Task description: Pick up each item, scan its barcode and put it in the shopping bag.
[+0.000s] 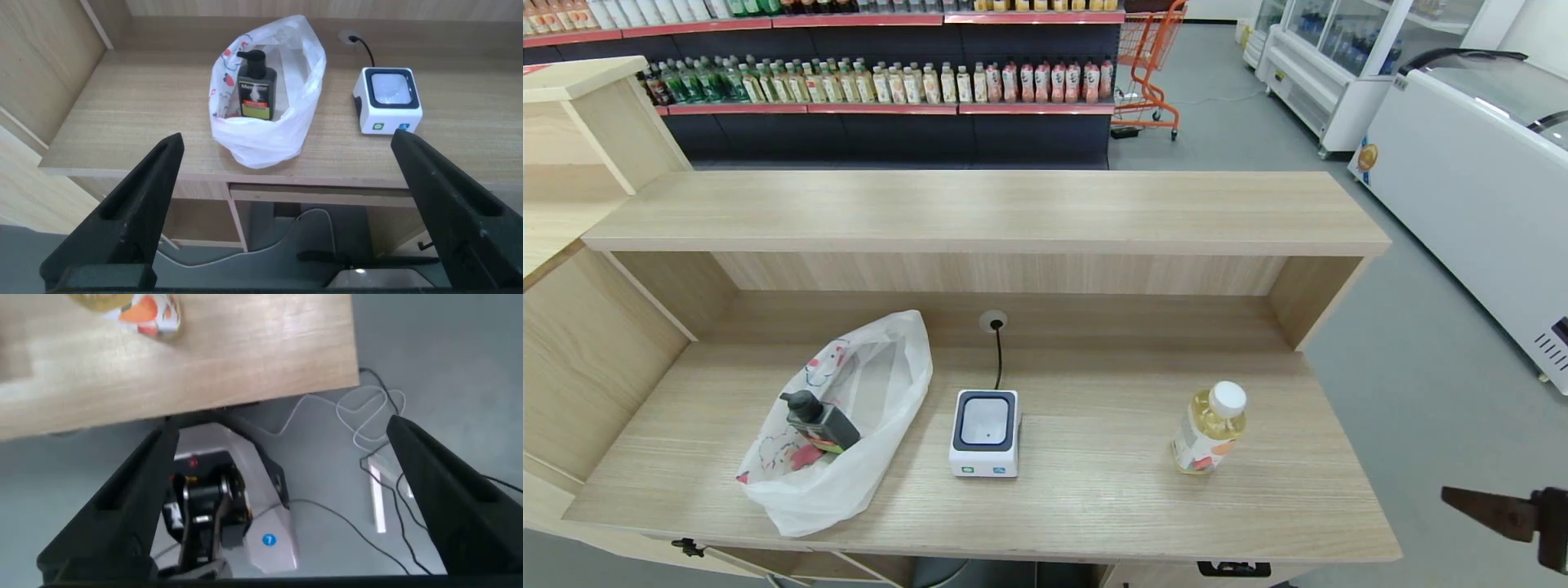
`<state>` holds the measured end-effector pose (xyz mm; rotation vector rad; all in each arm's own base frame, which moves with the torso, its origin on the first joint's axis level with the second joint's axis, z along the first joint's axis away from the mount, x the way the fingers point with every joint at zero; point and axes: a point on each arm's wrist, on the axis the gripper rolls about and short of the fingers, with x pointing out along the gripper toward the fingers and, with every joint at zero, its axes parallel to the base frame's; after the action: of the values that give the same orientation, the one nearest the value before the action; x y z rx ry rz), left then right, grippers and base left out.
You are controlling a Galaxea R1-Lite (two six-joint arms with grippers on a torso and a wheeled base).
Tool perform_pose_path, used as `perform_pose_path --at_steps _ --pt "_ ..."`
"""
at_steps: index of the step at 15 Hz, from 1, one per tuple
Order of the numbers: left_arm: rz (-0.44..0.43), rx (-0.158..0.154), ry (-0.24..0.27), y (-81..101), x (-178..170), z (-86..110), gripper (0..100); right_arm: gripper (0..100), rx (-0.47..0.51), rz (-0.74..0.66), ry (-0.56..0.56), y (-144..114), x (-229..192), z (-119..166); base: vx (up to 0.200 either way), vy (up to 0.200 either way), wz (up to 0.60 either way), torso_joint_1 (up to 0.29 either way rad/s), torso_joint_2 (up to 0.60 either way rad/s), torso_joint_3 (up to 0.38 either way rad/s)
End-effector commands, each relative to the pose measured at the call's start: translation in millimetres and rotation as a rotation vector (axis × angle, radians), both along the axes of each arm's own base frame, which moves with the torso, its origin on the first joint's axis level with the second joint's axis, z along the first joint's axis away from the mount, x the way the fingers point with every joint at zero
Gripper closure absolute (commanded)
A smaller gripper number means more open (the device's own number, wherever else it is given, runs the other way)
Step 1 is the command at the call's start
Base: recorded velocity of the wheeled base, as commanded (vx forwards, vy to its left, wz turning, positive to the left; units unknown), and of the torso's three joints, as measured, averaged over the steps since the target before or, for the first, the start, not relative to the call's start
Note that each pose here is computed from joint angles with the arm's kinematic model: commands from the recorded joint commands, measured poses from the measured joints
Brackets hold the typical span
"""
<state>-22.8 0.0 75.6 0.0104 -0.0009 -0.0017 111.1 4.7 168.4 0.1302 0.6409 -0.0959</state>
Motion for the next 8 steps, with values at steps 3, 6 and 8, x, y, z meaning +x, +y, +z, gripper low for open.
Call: perform_pose_path --at_steps 3,6,8 --pt "0.000 0.000 -0.001 0.0 0.0 0.0 0 0 -0.036 0.146 0.216 23.6 26.5 -31.5 0.000 0.000 0.00 0.000 0.00 0.000" --pt "0.000 0.000 -0.001 0.0 0.0 0.0 0 0 -0.050 0.200 0.264 34.4 37.0 -41.8 0.000 0.000 0.00 0.000 0.00 0.000" --pt "0.002 0.000 -0.001 0.0 0.0 0.0 0 0 -0.084 0.177 0.223 39.4 56.7 -52.0 0.000 0.000 0.00 0.000 0.00 0.000"
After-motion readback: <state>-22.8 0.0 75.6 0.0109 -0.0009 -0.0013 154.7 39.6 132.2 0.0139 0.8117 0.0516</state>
